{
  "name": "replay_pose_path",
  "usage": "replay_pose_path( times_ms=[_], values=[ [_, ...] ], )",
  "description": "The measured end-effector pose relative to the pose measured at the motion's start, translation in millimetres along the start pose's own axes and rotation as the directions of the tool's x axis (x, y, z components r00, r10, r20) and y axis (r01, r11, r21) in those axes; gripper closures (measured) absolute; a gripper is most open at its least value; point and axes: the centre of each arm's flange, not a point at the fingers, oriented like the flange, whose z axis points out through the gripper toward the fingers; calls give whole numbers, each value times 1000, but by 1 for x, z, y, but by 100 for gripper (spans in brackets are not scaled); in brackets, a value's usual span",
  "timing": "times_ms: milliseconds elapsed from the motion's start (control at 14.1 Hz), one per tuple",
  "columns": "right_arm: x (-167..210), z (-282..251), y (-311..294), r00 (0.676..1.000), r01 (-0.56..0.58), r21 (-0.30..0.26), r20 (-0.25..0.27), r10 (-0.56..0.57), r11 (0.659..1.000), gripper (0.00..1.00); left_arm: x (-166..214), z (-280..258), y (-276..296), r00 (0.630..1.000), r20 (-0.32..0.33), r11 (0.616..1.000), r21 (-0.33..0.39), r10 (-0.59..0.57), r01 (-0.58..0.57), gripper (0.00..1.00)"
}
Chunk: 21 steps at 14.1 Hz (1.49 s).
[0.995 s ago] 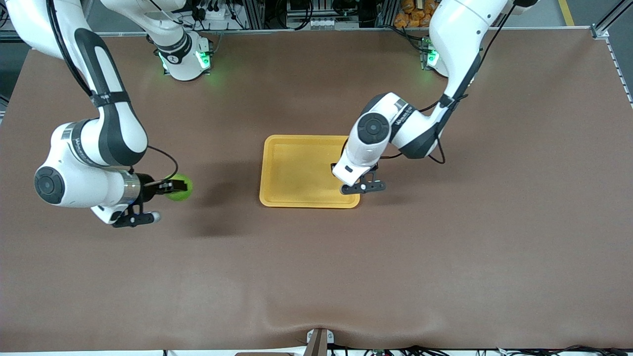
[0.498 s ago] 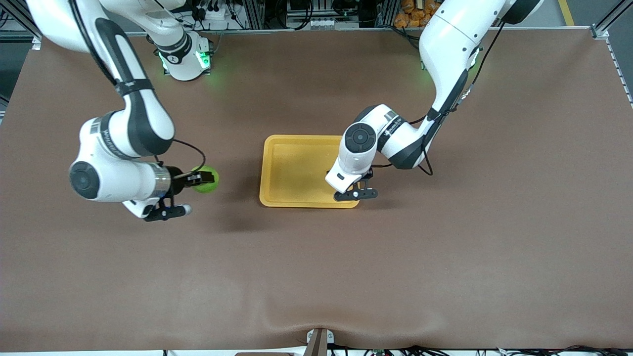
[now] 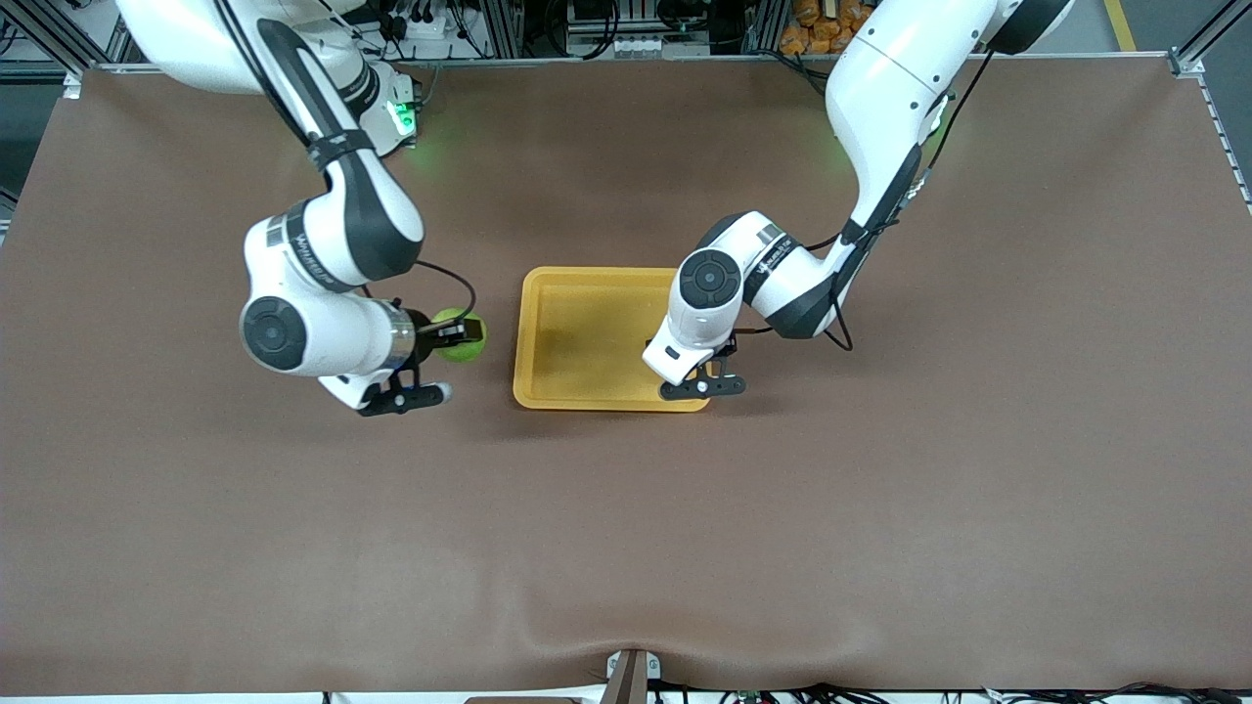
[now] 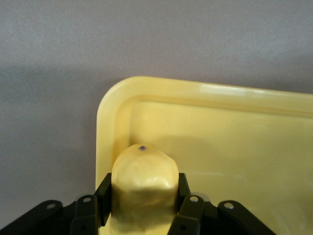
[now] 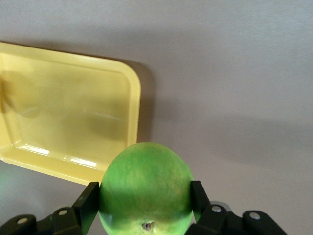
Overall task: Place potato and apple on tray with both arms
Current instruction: 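Lower the potato onto the tray and open the left gripper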
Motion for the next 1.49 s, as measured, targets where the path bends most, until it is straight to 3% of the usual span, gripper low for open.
replay_pose_path(
  times_ms=[355, 427, 711, 782, 1066, 1493],
  values=[
    [-13, 53, -62, 992, -118, -22, -50, 116, 993, 19, 0, 5, 0, 1000, 6, 1000, 3, 0, 0, 46],
    [-17, 66, -79, 988, -143, -27, -55, 142, 989, 19, 0, 6, 0, 1000, 7, 1000, 4, 0, 0, 41],
    [-24, 110, -118, 978, -201, -37, -68, 198, 979, 19, 0, 6, 0, 1000, 7, 1000, 5, -1, 1, 4],
    [-22, 117, -118, 976, -210, -38, -70, 207, 977, 19, 2, 5, 0, 1000, 5, 1000, 4, -2, 2, 0],
    [-13, 142, -112, 971, -234, -42, -71, 230, 971, 19, 12, -20, -4, 1000, -5, 1000, 11, -15, 15, 0],
    [-7, 161, -104, 965, -259, -52, -62, 255, 965, 19, 40, -145, -57, 999, -32, 998, 65, -17, 19, 0]
  ],
)
